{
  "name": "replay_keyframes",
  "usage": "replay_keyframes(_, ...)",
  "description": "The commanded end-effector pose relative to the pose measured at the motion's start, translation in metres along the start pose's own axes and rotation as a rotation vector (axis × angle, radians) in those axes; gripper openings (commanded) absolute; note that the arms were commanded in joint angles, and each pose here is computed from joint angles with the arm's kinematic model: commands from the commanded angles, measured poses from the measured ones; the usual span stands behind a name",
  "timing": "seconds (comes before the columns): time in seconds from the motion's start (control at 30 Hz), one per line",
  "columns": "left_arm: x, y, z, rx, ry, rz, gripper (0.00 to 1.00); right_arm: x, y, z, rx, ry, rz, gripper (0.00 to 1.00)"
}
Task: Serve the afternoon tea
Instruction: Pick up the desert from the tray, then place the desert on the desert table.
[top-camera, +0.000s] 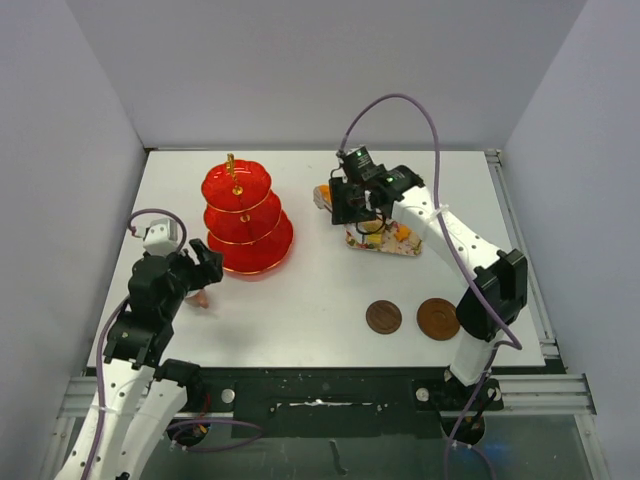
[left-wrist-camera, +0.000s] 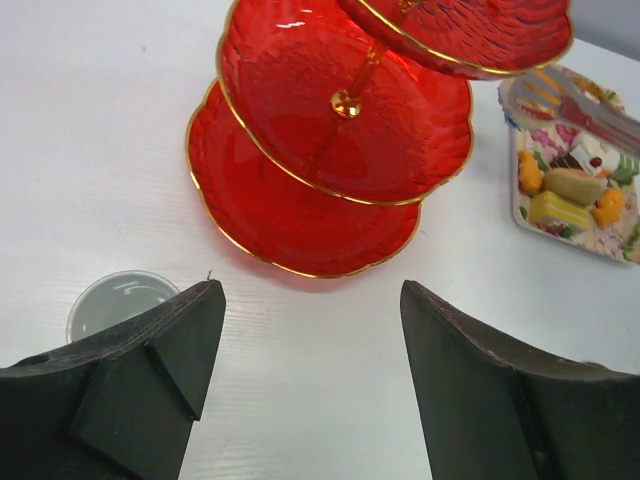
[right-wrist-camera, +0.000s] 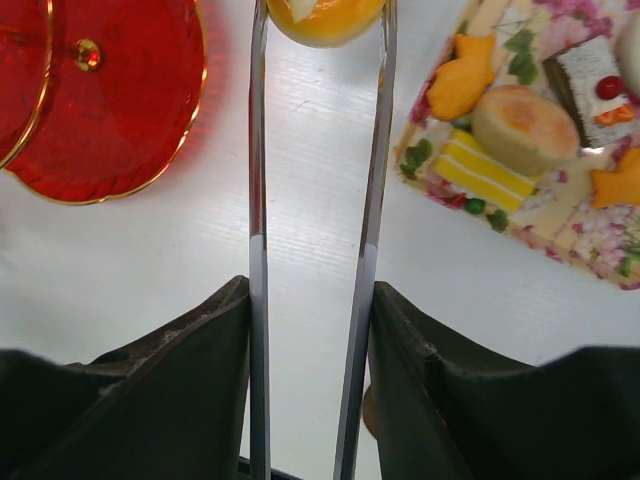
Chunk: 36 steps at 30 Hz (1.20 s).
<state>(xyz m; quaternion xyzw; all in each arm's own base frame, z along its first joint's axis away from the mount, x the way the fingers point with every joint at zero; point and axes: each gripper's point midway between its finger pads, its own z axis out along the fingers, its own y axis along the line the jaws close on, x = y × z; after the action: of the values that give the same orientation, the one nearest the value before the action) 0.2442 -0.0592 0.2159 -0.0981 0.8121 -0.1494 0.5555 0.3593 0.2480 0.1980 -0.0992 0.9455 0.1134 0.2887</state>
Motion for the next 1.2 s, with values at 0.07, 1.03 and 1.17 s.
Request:
replay_keyframes(0.07, -0.034, 0.013, -0.009, -0.109, -0.114, -0.065, 0.70, -0.006, 0.048, -0.018, -0.120, -0.093, 0.009, 0.37)
replay_keyframes(1.03, -0.033, 0.018, -0.009, -0.135, -0.110, -0.070, 0.71, 0.026, 0.119, 0.019, -0.334, -0.035, 0.030, 0.37)
replay_keyframes(1.17, -0.034, 0.018, -0.009, -0.133, -0.111, -0.070, 0.71, 0.022, 0.124, 0.026, -0.351, -0.052, 0.012, 0.37)
